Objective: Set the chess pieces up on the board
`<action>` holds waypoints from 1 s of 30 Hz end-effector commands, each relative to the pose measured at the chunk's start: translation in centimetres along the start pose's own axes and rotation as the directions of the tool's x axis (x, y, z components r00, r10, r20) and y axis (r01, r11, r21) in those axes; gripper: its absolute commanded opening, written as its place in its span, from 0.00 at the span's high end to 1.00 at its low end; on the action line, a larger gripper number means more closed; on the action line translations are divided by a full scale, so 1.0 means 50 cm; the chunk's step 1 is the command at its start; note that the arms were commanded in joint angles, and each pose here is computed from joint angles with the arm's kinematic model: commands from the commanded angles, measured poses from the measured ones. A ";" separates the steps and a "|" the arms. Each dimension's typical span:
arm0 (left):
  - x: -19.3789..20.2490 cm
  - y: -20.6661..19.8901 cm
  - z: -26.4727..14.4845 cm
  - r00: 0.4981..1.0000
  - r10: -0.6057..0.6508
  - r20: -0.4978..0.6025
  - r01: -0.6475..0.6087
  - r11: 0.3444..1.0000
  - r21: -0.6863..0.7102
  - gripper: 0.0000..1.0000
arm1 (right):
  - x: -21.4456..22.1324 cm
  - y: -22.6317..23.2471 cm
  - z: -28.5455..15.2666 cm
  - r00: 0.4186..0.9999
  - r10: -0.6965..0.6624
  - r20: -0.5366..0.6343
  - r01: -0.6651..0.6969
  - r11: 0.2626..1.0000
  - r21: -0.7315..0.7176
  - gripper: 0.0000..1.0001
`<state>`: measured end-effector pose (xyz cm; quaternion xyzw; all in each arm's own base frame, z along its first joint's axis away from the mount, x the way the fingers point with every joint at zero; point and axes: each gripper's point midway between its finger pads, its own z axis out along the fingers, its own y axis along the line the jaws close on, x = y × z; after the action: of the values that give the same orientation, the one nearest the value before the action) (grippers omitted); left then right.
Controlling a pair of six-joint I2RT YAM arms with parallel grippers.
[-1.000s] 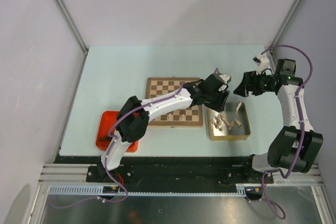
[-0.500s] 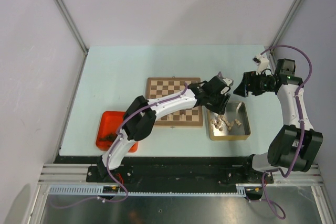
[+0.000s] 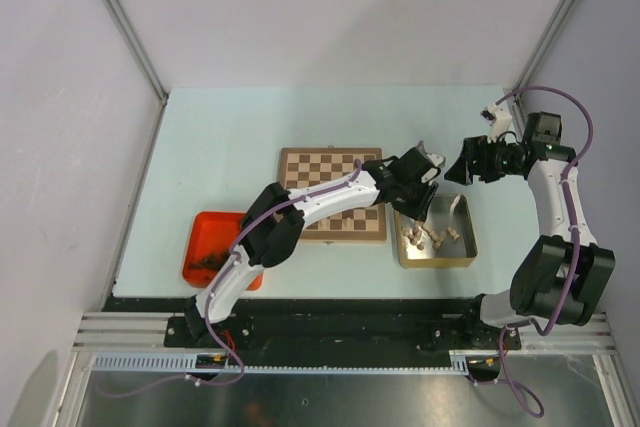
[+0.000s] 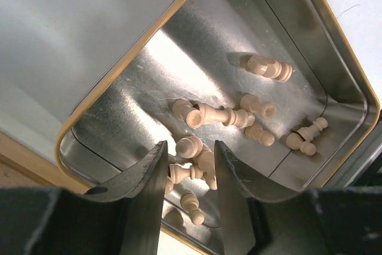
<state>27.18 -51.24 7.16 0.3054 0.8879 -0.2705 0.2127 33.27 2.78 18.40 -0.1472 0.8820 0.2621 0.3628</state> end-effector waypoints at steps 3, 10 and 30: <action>-0.026 -0.009 -0.007 1.000 0.006 0.017 -0.006 1.000 0.017 0.59 | -0.008 -0.008 0.000 1.000 -0.010 0.013 0.009 1.000 0.011 0.14; -0.017 -0.007 0.004 1.000 0.006 -0.002 -0.006 1.000 0.019 0.63 | -0.008 -0.008 0.000 1.000 -0.008 0.013 0.008 1.000 0.013 0.14; -0.006 -0.012 0.006 1.000 0.004 -0.029 -0.003 0.999 0.037 0.77 | -0.008 -0.009 0.000 1.000 -0.013 0.011 0.013 1.000 0.018 0.14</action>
<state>26.70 -51.27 5.61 0.3106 0.8937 -0.2651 0.1858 33.29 2.63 18.19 -0.1454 0.8844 0.2582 0.3605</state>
